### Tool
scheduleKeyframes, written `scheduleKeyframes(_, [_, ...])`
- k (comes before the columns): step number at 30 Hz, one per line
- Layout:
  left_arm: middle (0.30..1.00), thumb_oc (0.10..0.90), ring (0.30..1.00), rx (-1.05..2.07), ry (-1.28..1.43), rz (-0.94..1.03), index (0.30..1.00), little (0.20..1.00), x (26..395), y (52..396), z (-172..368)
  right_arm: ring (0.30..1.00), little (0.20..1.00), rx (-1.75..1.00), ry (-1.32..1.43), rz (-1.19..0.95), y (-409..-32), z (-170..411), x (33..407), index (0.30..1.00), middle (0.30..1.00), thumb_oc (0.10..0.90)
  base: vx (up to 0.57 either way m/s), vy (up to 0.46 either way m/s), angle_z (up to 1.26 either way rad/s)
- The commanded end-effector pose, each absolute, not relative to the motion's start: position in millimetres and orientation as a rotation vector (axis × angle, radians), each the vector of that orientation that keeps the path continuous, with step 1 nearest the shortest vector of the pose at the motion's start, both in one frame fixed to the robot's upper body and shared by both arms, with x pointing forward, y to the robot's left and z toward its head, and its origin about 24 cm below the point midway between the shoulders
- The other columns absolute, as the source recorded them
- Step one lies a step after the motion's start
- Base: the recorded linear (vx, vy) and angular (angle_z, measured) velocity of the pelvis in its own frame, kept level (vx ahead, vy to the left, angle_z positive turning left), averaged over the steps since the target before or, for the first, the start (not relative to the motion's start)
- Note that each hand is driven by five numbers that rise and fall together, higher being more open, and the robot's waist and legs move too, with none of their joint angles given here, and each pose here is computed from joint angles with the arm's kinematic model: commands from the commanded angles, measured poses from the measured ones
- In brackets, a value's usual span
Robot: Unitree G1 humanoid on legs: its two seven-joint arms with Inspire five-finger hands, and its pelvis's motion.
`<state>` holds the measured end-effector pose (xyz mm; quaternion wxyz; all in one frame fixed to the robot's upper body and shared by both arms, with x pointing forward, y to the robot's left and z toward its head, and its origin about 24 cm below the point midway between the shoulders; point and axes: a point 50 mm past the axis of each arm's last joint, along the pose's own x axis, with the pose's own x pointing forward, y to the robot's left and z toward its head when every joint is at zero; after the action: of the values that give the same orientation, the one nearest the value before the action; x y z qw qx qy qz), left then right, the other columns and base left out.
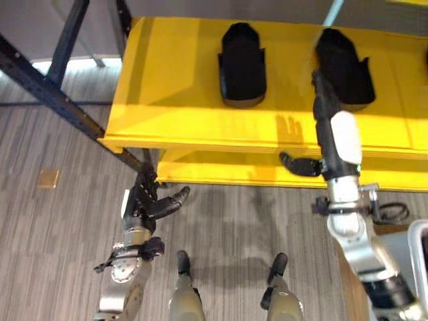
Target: Move parts from the plastic box to the shelf.
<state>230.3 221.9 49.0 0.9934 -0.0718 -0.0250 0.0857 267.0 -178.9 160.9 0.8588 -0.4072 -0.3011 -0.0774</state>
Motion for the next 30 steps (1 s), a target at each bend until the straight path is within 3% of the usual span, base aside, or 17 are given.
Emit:
scheduleKeyframes(1, [1.0,0.9,1.0,-0.056,-0.239,0.111,1.0,1.0,234,224,84,1.0,1.0,-0.803,-0.942,-0.227,-183,218,253,1.0,1.0,0.9,0.0,-0.12,-0.23])
scheduleKeyframes(11, [1.0,0.9,1.0,-0.077,-0.225,0.101,1.0,1.0,235,218,75,1.0,1.0,-0.865,-0.865,-0.247,-212,198,228,1.0,1.0,0.9,0.01,-0.12,-0.23])
scheduleKeyframes(22, [1.0,0.9,1.0,-0.08,-0.175,0.083,1.0,1.0,233,208,62,1.0,1.0,-0.899,-0.785,-0.23,-218,182,226,1.0,1.0,0.9,0.01,-0.174,-0.01])
scheduleKeyframes(30, [1.0,0.9,1.0,-0.104,-0.178,0.139,1.0,1.0,225,212,58,1.0,1.0,-0.838,-0.774,-0.105,-195,178,248,1.0,1.0,0.9,0.09,0.053,-1.38])
